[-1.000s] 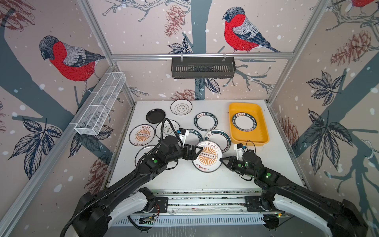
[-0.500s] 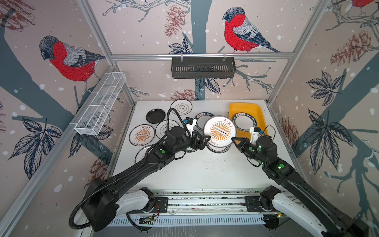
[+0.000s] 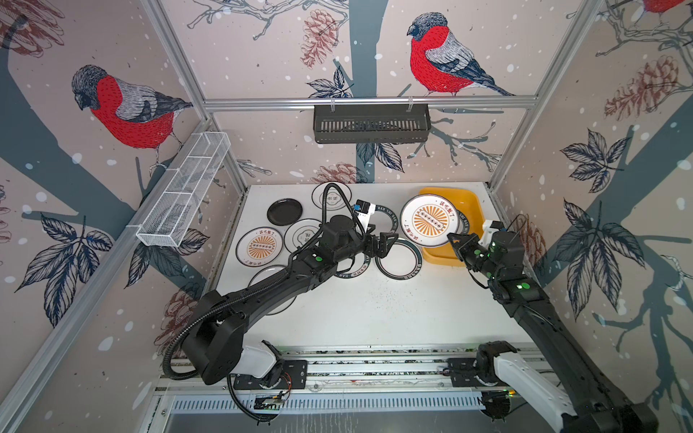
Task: Place the plates into the plastic bin on the countertop
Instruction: 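Carry the sunburst plate to the bin with the right gripper while the left draws back, then lower the sunburst plate with the right gripper onto the plate in the bin, then press the plate flat and open the right gripper to release it, then move the right gripper out of the bin toward the red-ringed green-rim plate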
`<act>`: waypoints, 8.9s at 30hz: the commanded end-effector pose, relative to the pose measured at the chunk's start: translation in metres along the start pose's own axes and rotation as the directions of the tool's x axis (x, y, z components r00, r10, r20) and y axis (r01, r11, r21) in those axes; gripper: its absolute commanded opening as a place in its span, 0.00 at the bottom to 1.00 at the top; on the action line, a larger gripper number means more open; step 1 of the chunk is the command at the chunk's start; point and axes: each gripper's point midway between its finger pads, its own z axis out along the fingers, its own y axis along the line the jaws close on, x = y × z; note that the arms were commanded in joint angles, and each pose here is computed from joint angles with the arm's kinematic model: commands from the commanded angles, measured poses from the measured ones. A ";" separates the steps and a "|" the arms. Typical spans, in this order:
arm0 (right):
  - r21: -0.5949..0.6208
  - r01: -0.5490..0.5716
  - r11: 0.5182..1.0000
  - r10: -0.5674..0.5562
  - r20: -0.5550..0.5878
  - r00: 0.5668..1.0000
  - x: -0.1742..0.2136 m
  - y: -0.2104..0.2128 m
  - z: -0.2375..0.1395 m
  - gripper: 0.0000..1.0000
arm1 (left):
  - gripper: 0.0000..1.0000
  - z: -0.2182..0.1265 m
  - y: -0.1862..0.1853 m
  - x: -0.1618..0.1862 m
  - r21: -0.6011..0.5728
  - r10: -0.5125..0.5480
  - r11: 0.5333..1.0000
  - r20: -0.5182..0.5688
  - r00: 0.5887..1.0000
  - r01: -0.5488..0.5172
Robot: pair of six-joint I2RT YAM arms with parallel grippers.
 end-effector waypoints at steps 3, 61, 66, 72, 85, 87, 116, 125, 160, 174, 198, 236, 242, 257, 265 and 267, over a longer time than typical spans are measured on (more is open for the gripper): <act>-0.075 -0.020 0.997 0.022 0.032 0.999 -0.026 0.009 0.002 0.01 | 0.96 0.019 -0.012 -0.029 0.055 0.084 0.995 0.076 0.994 -0.088; 0.193 -0.418 0.888 0.348 0.313 0.884 -0.110 -0.114 0.132 0.01 | 0.96 0.099 -0.002 -0.005 0.181 0.151 0.969 0.094 0.984 -0.167; 0.216 -0.431 0.876 0.359 0.304 0.883 -0.105 -0.124 0.150 0.01 | 0.96 0.099 0.000 -0.009 0.167 0.141 0.974 0.088 0.986 -0.154; 0.227 -0.442 0.868 0.360 0.326 0.874 -0.105 -0.134 0.159 0.01 | 0.96 0.099 0.002 -0.006 0.154 0.140 0.977 0.068 0.988 -0.149; 0.271 -0.460 0.846 0.360 0.346 0.867 -0.104 -0.151 0.159 0.00 | 0.96 0.099 0.002 -0.006 0.154 0.140 0.977 0.058 0.988 -0.148; 0.276 -0.460 0.844 0.361 0.344 0.867 -0.102 -0.153 0.158 0.01 | 0.97 0.099 0.001 -0.005 0.157 0.138 0.977 0.055 0.989 -0.145; 0.352 -0.470 0.810 0.357 0.340 0.870 -0.090 -0.175 0.157 0.01 | 0.96 0.097 0.000 -0.002 0.164 0.126 0.978 0.041 0.991 -0.131; 0.357 -0.476 0.804 0.362 0.340 0.868 -0.085 -0.179 0.155 0.01 | 0.96 0.097 -0.001 0.000 0.172 0.116 0.978 0.035 0.993 -0.120; 0.407 -0.492 0.770 0.364 0.353 0.862 -0.069 -0.190 0.145 0.17 | 0.97 0.084 -0.001 0.004 0.164 0.106 0.980 0.040 0.994 -0.111; 0.439 -0.479 0.760 0.363 0.324 0.874 -0.057 -0.191 0.150 0.36 | 0.97 0.081 -0.001 0.004 0.156 0.106 0.982 0.039 0.994 -0.110; 0.466 -0.466 0.752 0.337 0.335 0.880 -0.062 -0.179 0.139 0.74 | 0.97 0.073 0.000 0.004 0.147 0.101 0.983 0.057 0.993 -0.108; 0.520 -0.455 0.723 0.322 0.329 0.888 -0.061 -0.169 0.118 1.00 | 0.97 0.066 0.004 0.009 0.127 0.090 0.987 0.064 0.994 -0.098; 0.495 -0.338 0.801 0.215 0.288 0.933 -0.063 -0.138 0.124 1.00 | 0.96 0.061 0.006 0.007 0.100 0.109 0.988 0.064 0.992 -0.115; 0.328 0.023 0.944 -0.074 0.142 0.987 -0.026 -0.015 0.083 1.00 | 0.96 0.022 -0.002 0.014 0.094 0.036 0.995 0.030 0.999 -0.039; 0.284 0.018 0.959 -0.029 0.035 0.999 0.053 -0.017 0.048 0.99 | 0.96 -0.011 -0.010 0.029 0.108 -0.050 0.993 -0.033 0.998 0.053; 0.281 0.016 0.960 -0.022 0.019 1.000 0.075 -0.023 0.040 0.99 | 0.97 -0.019 -0.013 0.036 0.120 -0.074 0.990 -0.053 0.996 0.080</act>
